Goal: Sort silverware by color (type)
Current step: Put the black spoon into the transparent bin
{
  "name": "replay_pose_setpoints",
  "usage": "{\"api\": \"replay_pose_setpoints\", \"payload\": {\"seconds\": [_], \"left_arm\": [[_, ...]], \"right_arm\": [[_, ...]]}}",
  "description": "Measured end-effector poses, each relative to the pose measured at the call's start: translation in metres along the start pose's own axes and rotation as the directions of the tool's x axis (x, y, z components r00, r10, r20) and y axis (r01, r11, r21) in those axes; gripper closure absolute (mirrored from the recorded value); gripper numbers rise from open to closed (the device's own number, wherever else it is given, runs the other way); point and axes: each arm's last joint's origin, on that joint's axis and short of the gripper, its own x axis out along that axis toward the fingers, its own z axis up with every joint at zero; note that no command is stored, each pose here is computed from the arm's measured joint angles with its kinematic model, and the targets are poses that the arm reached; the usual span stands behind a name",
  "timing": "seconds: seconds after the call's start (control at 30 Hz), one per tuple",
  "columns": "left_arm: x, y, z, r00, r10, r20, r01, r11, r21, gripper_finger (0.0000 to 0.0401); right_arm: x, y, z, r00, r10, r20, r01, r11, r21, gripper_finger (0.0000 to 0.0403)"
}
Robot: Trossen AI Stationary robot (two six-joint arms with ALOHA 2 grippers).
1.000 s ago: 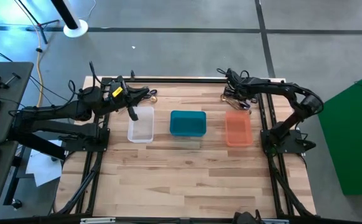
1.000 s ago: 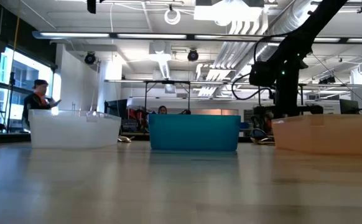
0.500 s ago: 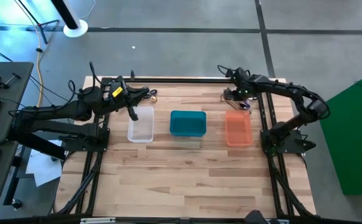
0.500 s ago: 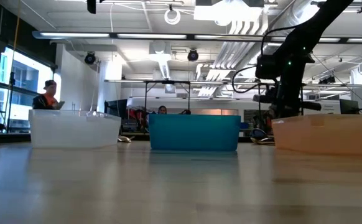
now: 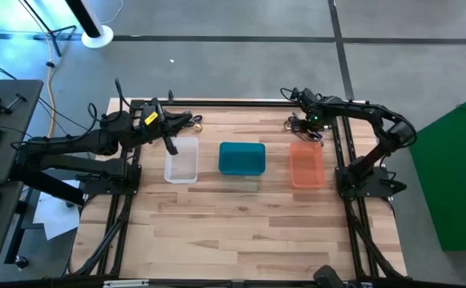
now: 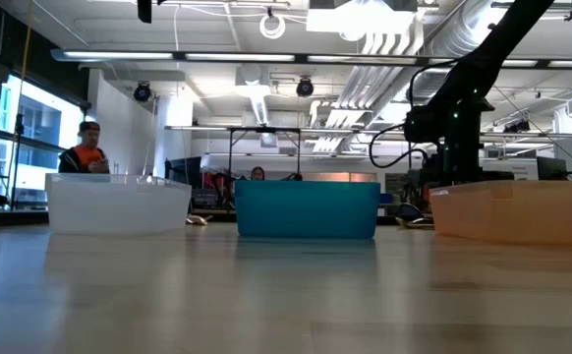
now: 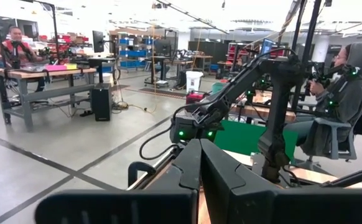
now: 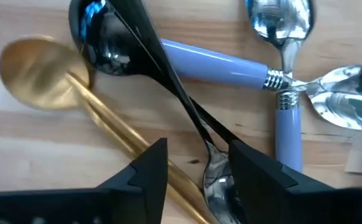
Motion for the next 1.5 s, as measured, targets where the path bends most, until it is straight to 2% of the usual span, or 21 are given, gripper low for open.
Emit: {"api": "replay_pose_setpoints", "payload": {"seconds": [0.43,0.83,1.13,1.5], "left_arm": [[0.0,0.0,0.0,1.0,0.0,0.0,0.0,1.0,0.001,0.0401],[0.0,0.0,0.0,1.0,0.001,0.0,-0.001,1.0,0.019,0.0401],[0.0,0.0,0.0,1.0,0.004,0.0,-0.004,0.999,0.035,0.0401],[0.0,0.0,0.0,1.0,0.005,0.0,-0.005,0.999,0.035,0.0401]], "right_arm": [[0.0,0.0,0.001,1.0,-0.004,0.011,0.003,0.999,0.049,0.0268],[-0.011,0.007,-0.008,1.0,0.024,0.008,-0.025,0.998,0.051,0.027],[-0.012,0.006,-0.007,0.998,-0.036,0.048,0.034,0.998,0.051,0.027],[0.001,0.003,-0.007,0.999,-0.022,-0.035,0.025,0.995,0.101,0.027]]}}
